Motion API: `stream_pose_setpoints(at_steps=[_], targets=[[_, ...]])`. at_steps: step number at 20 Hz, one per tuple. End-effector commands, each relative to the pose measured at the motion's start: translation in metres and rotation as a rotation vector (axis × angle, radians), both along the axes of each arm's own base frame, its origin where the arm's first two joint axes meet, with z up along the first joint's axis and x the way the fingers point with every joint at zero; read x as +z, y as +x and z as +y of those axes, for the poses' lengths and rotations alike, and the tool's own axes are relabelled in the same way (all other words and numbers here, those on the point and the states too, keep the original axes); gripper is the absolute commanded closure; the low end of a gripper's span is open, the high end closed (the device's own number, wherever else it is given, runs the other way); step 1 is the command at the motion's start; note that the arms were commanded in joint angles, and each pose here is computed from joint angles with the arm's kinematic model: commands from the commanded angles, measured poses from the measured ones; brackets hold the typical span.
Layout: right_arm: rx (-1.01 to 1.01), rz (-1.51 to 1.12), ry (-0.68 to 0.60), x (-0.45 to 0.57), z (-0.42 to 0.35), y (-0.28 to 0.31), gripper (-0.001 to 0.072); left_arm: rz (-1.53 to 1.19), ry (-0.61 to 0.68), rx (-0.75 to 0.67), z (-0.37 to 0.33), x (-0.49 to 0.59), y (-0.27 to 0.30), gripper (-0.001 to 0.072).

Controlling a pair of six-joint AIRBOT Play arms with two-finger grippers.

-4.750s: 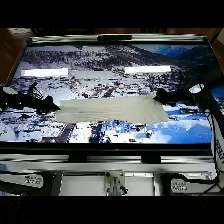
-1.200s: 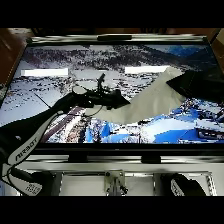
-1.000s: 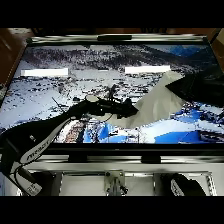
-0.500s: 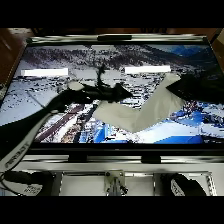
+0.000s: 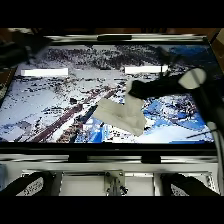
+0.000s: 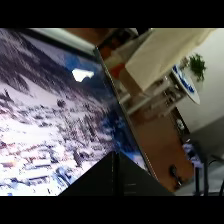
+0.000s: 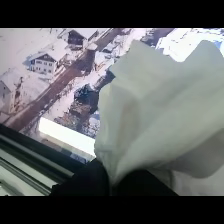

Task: Fold the shirts.

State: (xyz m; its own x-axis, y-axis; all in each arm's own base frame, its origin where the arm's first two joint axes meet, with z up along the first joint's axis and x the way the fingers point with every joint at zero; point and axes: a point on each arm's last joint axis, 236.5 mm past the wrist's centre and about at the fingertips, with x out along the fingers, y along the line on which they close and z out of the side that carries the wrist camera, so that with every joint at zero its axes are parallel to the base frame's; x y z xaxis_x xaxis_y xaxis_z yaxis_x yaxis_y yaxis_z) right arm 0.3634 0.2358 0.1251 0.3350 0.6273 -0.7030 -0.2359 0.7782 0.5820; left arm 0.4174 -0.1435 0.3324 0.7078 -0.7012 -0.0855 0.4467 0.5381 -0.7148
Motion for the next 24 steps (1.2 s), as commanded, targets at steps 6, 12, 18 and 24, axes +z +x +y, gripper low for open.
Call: stream_pose_setpoints(at_steps=[6, 12, 18, 24], targets=[[0.018, 0.215, 0.019, -0.144, 0.119, 0.004, 0.0565, -0.084, 0.111, 0.099, 0.063, 0.041, -0.072, 0.0672], [-0.039, 0.224, 0.048, -0.134, 0.098, 0.022, 0.0139, -0.053, 0.148, 0.085, 0.063, 0.029, -0.072, 0.0672], [-0.047, 0.317, -0.532, -0.125, -0.112, -0.012, 0.0139, -0.049, 0.166, 0.092, 0.065, 0.025, -0.071, 0.0672], [-0.121, 0.533, -0.405, -0.177, -0.131, -0.075, 0.0079, -0.031, 0.202, 0.111, 0.071, 0.017, -0.068, 0.0671]])
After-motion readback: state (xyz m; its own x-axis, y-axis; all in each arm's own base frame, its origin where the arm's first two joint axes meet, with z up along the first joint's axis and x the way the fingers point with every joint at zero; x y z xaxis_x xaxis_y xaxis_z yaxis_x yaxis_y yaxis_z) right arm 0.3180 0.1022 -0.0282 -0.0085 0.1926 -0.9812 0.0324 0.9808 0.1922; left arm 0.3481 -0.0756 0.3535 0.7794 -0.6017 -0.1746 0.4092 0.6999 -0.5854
